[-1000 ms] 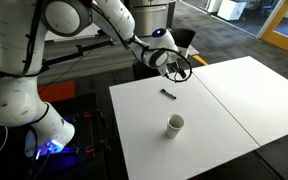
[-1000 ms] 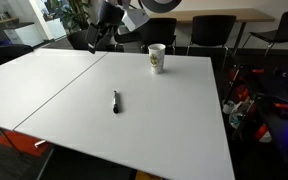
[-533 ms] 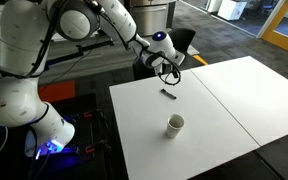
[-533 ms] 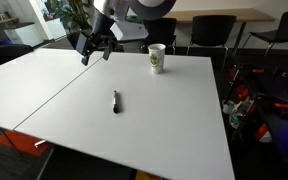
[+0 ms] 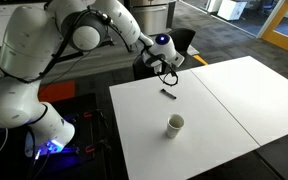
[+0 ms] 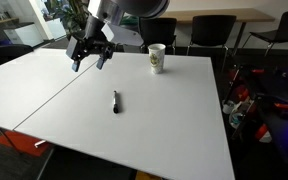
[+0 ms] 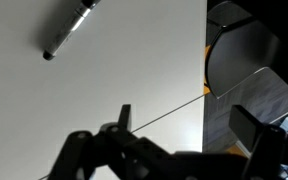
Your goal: Place the marker in the cup
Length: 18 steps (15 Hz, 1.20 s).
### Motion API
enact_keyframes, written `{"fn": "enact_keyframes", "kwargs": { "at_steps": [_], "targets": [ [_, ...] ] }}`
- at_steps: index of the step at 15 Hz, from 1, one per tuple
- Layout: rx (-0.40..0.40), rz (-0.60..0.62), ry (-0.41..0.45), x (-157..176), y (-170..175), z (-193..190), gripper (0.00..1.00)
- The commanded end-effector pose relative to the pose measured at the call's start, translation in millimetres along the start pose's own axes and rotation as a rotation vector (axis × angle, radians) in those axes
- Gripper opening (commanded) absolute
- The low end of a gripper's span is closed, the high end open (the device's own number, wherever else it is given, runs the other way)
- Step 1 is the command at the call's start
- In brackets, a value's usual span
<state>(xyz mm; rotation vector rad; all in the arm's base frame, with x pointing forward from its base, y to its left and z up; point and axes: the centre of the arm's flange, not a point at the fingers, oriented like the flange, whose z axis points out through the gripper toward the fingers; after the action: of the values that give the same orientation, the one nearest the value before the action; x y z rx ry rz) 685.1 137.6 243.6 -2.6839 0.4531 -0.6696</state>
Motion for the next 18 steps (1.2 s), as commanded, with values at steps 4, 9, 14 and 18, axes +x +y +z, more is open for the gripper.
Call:
{"fn": "enact_keyframes", "kwargs": {
  "at_steps": [4, 9, 14, 18],
  "targets": [
    [-0.053, 0.057, -0.015, 5.2, 2.4, 0.5, 1.00],
    [-0.133, 0.134, -0.057, 0.8, 5.8, 7.8, 1.00],
    [-0.230, 0.223, -0.096, -7.8, -2.9, 22.8, 1.00],
    [-0.305, 0.301, -0.055, -8.2, -3.8, 41.5, 1.00]
  ]
}}
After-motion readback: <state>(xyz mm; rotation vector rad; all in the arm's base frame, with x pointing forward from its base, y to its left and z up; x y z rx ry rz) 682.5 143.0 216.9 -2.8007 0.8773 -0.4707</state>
